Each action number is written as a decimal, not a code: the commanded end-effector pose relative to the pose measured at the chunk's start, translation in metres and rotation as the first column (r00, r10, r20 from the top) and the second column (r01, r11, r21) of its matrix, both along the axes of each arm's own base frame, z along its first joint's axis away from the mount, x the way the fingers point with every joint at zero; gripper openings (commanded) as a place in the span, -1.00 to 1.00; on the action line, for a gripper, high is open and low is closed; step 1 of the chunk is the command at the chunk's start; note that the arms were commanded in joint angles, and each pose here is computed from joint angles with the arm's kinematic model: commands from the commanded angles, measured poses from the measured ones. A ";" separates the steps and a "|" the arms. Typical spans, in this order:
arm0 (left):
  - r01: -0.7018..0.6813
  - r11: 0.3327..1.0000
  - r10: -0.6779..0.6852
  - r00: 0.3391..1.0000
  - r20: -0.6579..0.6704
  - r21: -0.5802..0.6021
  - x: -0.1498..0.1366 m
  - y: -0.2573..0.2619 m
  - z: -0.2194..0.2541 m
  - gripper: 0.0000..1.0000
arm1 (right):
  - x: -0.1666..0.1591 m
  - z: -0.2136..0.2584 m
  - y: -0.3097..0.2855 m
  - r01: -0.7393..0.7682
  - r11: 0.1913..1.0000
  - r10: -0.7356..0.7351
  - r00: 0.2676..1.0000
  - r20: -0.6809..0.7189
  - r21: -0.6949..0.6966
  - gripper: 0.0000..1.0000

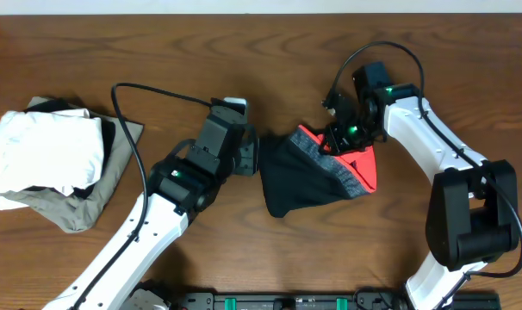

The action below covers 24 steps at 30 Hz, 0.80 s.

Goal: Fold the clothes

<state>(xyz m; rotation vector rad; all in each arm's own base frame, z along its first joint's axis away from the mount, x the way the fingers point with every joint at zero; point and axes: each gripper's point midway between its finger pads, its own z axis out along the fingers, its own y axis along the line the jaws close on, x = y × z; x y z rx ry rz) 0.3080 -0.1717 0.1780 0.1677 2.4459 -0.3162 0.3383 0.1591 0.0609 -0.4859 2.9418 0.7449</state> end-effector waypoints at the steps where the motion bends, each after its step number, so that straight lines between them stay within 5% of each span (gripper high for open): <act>1: -0.004 1.000 0.004 1.000 -0.012 0.004 0.000 0.001 -0.003 0.23 | 0.000 0.009 0.003 -0.016 1.000 0.015 1.000 0.022 0.022 -0.97; 14: -0.004 1.000 0.004 1.000 -0.011 0.004 0.000 0.001 -0.003 0.23 | 0.025 0.084 -0.057 0.258 0.965 -0.262 0.956 0.130 0.044 -0.98; 24: -0.004 1.000 0.004 1.000 -0.011 0.004 0.000 0.001 -0.003 0.23 | -0.020 0.069 -0.109 0.367 0.905 -0.370 0.929 0.028 -0.214 -0.85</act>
